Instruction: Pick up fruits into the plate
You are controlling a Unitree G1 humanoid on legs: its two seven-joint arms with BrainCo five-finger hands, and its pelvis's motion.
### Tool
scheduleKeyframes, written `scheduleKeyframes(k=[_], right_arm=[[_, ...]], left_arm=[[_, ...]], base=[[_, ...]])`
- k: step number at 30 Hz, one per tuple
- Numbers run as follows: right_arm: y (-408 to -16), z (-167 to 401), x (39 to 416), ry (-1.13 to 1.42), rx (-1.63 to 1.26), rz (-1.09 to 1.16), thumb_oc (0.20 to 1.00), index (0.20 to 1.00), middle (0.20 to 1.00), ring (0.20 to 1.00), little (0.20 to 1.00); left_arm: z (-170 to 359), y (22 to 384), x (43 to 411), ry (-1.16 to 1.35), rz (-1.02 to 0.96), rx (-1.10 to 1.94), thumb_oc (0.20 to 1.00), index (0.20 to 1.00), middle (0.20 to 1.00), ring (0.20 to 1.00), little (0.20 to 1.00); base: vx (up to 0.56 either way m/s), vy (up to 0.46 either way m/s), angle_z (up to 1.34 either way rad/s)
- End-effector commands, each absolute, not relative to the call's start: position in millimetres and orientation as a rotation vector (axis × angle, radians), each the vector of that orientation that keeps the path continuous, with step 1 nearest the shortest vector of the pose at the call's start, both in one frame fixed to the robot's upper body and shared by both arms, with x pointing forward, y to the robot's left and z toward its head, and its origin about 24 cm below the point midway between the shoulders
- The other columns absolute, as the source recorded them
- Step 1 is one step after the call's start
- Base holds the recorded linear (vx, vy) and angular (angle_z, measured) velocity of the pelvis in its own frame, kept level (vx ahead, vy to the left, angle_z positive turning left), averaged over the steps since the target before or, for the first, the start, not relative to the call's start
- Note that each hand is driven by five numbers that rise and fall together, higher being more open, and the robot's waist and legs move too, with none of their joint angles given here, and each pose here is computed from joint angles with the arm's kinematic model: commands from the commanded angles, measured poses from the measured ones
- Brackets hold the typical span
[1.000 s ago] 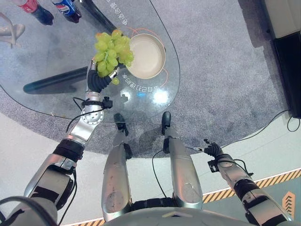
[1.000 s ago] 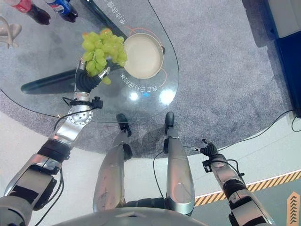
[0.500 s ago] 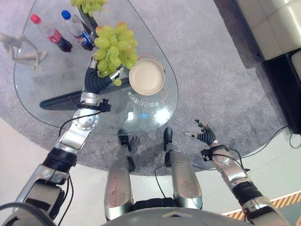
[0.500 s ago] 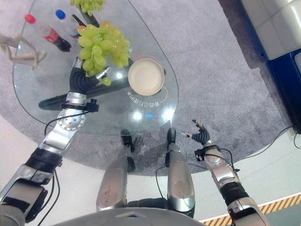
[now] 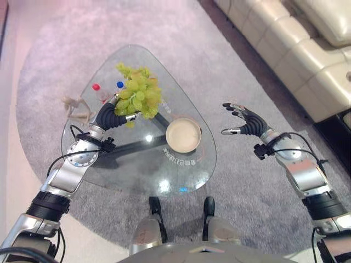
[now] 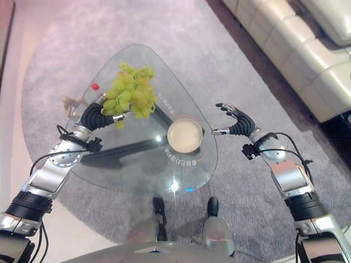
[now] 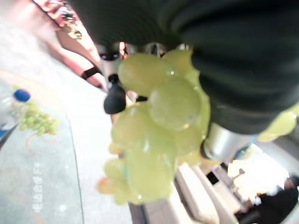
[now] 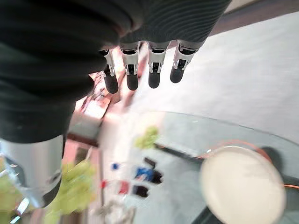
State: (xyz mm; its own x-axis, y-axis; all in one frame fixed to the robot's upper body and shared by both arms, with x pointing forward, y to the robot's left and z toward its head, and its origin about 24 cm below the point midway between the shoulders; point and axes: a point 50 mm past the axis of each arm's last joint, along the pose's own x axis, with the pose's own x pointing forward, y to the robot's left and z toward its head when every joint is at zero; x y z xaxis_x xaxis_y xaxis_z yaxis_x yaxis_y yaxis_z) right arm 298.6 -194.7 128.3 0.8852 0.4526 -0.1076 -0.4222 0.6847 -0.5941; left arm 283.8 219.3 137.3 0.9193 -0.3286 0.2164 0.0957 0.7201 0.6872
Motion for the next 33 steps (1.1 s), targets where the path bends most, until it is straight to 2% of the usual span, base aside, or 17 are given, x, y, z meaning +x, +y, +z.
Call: scheduleKeyframes(k=[1, 3, 12, 21, 33], right_arm=[[-174, 130, 290, -0.039, -0.617, 0.666, 1.000, 1.000, 1.000, 1.000, 1.000], [-161, 131, 287, -0.005, -0.592, 0.771, 1.000, 1.000, 1.000, 1.000, 1.000], [-121, 125, 281, 0.039, -0.432, 0.949, 1.000, 1.000, 1.000, 1.000, 1.000], [-93, 125, 274, 0.023, -0.369, 1.026, 1.000, 1.000, 1.000, 1.000, 1.000], [-87, 126, 269, 0.011, -0.344, 1.015, 1.000, 1.000, 1.000, 1.000, 1.000]], left_arm=[[147, 220, 285, -0.359, -0.297, 0.817, 0.200, 0.200, 0.200, 0.200, 0.200], [145, 220, 282, -0.332, -0.347, 0.860, 0.200, 0.200, 0.200, 0.200, 0.200], [138, 207, 281, -0.325, -0.456, 0.912, 0.200, 0.200, 0.200, 0.200, 0.200], [124, 189, 279, -0.314, -0.548, 0.947, 0.200, 0.200, 0.200, 0.200, 0.200], [114, 182, 272, -0.307, -0.597, 0.953, 0.200, 0.200, 0.200, 0.200, 0.200]], base=[[0.05, 0.010, -0.01], [0.07, 0.003, -0.01], [0.01, -0.001, 0.00], [0.00, 0.000, 0.00], [0.01, 0.010, -0.05]])
